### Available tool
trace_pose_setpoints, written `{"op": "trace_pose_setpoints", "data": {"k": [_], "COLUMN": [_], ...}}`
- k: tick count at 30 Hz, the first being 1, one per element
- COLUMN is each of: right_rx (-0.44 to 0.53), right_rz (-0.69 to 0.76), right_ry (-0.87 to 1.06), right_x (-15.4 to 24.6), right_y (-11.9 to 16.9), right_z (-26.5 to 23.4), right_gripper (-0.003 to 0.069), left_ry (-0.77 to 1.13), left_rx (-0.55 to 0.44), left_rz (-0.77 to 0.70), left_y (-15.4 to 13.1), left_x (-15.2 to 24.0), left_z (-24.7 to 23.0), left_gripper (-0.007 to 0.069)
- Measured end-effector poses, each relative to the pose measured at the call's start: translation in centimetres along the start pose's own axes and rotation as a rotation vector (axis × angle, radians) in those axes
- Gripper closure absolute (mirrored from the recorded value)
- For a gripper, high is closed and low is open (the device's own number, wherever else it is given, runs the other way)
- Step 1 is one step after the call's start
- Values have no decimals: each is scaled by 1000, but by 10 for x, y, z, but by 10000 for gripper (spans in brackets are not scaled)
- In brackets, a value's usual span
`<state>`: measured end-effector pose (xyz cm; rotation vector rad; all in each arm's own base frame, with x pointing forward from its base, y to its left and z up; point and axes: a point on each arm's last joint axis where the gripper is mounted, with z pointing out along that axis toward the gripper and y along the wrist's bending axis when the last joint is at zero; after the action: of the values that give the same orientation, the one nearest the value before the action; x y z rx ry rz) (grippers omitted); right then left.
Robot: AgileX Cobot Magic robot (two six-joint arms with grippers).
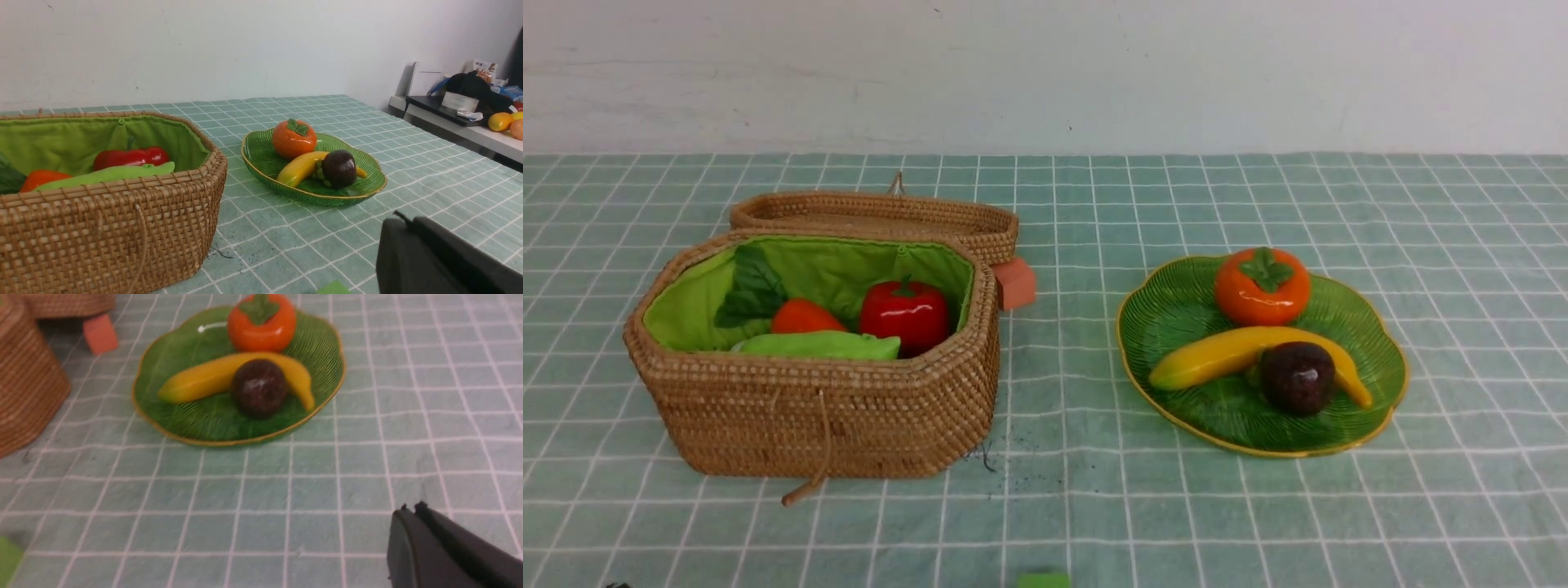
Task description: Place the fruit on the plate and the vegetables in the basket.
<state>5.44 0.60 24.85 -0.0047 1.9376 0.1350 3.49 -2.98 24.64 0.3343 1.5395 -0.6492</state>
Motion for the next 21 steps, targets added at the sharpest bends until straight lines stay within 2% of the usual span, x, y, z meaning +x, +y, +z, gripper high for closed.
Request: {"op": "trace_pose_setpoints", "data": {"k": [4, 6, 21], "right_rx": [60, 64, 61], "right_rz": [-9, -6, 7], "right_ry": [-72, -45, -67], "right_x": [58, 71, 70], "right_y": [-10, -11, -11], "right_z": [20, 24, 24], "right_gripper": [677, 678, 673], "left_ry": [0, 0, 6], "left_rx": [0, 0, 1], "left_rz": [0, 0, -1], "left_y": [0, 0, 0], "left_x": [0, 0, 1], "left_z": [0, 0, 0], "left_gripper": [616, 614, 601]}}
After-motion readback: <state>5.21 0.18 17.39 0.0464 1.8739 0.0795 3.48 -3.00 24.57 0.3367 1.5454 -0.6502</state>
